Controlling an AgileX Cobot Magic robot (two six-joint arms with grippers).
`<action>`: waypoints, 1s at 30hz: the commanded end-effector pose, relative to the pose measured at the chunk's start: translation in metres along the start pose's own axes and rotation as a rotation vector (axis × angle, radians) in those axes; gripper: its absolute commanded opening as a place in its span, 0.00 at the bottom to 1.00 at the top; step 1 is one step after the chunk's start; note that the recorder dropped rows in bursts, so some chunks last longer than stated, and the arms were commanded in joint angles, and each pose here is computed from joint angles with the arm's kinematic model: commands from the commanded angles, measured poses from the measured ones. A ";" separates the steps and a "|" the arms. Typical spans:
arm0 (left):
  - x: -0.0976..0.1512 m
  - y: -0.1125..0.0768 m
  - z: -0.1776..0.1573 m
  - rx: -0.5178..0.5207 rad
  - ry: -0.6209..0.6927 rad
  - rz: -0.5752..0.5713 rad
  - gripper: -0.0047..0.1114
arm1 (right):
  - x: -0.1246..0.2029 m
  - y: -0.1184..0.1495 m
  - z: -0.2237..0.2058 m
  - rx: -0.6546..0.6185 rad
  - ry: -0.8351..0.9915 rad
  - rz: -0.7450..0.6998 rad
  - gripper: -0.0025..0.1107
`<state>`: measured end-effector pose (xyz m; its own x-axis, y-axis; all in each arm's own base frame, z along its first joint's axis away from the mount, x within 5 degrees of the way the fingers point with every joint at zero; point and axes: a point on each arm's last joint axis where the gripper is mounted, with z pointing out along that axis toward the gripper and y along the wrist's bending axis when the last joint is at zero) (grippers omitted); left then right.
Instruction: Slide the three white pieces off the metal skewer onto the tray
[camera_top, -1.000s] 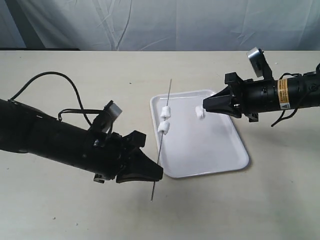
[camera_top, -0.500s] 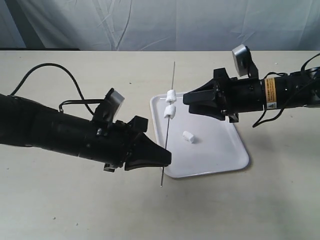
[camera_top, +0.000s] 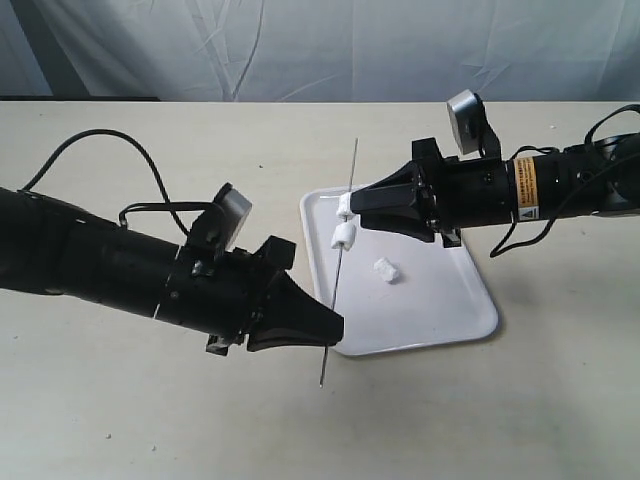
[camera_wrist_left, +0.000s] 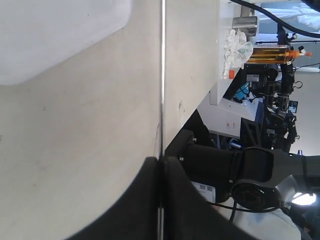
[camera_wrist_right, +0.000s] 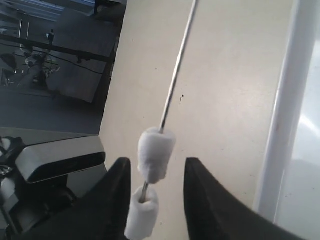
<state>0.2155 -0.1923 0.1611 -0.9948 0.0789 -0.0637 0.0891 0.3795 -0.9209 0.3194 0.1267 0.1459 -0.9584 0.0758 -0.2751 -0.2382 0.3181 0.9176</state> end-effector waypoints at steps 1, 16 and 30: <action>0.002 -0.005 0.000 0.018 0.015 0.012 0.04 | 0.000 0.003 0.003 -0.021 0.003 -0.029 0.21; 0.004 -0.008 0.000 0.048 0.039 0.015 0.04 | 0.000 0.004 0.003 -0.025 0.005 -0.040 0.20; 0.004 -0.008 0.000 0.048 0.039 0.015 0.04 | 0.000 0.003 0.003 -0.022 0.003 -0.045 0.20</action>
<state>0.2128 -0.1928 0.1628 -0.9930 0.1053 -0.0538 0.0885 0.3594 -0.9290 0.3177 0.1304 0.1466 -0.9514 0.0537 -0.3031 -0.2728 0.3096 0.9109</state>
